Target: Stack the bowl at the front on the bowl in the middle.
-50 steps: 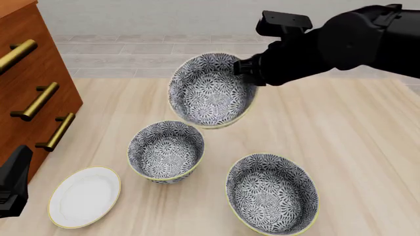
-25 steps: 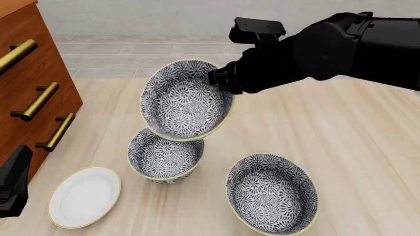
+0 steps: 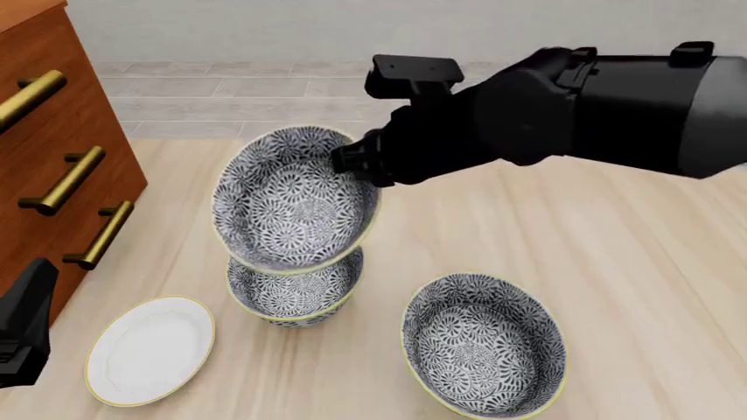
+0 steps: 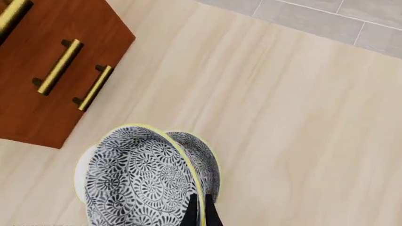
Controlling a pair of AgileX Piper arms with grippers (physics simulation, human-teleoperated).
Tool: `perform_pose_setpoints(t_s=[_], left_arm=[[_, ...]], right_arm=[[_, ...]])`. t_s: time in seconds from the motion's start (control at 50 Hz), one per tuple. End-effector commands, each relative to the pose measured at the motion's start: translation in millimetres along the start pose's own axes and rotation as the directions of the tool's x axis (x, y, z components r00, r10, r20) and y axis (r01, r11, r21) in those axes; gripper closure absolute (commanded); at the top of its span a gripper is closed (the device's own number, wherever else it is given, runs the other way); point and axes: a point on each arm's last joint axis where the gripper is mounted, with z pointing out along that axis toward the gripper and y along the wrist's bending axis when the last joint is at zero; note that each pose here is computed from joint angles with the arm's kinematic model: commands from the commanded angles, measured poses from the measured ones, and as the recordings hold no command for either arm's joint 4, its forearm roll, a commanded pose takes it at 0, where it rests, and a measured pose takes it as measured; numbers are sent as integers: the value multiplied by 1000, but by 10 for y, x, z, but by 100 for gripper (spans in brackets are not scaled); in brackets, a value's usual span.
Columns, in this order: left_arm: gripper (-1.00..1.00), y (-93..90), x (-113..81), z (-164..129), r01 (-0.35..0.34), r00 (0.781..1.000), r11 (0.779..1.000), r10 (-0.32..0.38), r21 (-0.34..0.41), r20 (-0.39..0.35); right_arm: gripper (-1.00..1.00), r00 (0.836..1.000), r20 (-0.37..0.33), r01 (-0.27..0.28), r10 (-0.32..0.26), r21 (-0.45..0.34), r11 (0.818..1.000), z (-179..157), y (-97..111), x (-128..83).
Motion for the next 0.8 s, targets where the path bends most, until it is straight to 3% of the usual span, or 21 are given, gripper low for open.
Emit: perform_pose_setpoints(t_s=[0.02,0.8], left_arm=[[-100,0,3,0,2,1000,1000,-2,-1,-3],[-100,0,3,0,2,1000,1000,-2,0,-3]], right_arm=[[100,1000,-1,-1,1,-18,1000,60,70,15],[100,999,-38,-15,14,-30,999,379,111,278]])
